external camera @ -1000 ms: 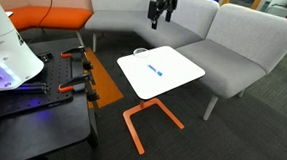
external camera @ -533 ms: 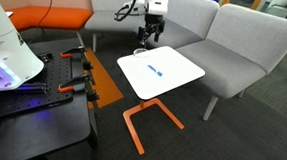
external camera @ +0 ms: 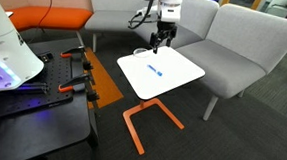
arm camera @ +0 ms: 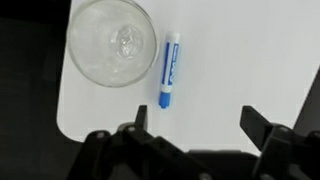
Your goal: Pick up the blue marker and put it in the cup
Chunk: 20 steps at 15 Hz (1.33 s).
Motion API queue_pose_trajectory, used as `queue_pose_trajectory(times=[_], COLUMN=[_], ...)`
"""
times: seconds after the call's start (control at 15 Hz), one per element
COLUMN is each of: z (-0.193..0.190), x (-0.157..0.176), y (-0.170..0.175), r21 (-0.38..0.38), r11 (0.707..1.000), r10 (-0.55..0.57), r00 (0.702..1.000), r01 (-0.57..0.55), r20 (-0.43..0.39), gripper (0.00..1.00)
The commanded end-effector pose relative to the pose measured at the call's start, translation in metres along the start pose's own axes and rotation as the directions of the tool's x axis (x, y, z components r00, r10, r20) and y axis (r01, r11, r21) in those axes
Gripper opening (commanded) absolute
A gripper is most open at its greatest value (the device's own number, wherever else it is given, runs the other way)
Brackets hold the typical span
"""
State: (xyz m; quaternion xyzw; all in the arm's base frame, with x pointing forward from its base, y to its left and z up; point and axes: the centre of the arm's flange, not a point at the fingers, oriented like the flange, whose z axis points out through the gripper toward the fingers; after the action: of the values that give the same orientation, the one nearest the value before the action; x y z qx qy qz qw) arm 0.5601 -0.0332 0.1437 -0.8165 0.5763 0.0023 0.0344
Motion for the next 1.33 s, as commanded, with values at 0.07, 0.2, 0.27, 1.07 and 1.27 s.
queue_pose_trajectory(times=[0.07,0.2,0.27,1.07,1.27], z=[0.019,0.032,0.039,0.104,0.111], x=[0.017,0.024,0.028,0.03,0.027], y=[-0.013,-0.011,-0.008,0.022,0.022], r21=[-0.02,-0.018,-0.016,-0.024,-0.028], r11=[0.999,0.999,0.999,0.999,0.999], r10=[-0.036,-0.038,-0.038,0.043,0.048], r00=[0.998,0.998,0.997,0.986,0.985], r01=[0.037,0.039,0.039,-0.04,-0.044], r20=[0.044,0.058,0.068,0.164,0.164], gripper=[1.0,1.0,0.99,0.85,0.62])
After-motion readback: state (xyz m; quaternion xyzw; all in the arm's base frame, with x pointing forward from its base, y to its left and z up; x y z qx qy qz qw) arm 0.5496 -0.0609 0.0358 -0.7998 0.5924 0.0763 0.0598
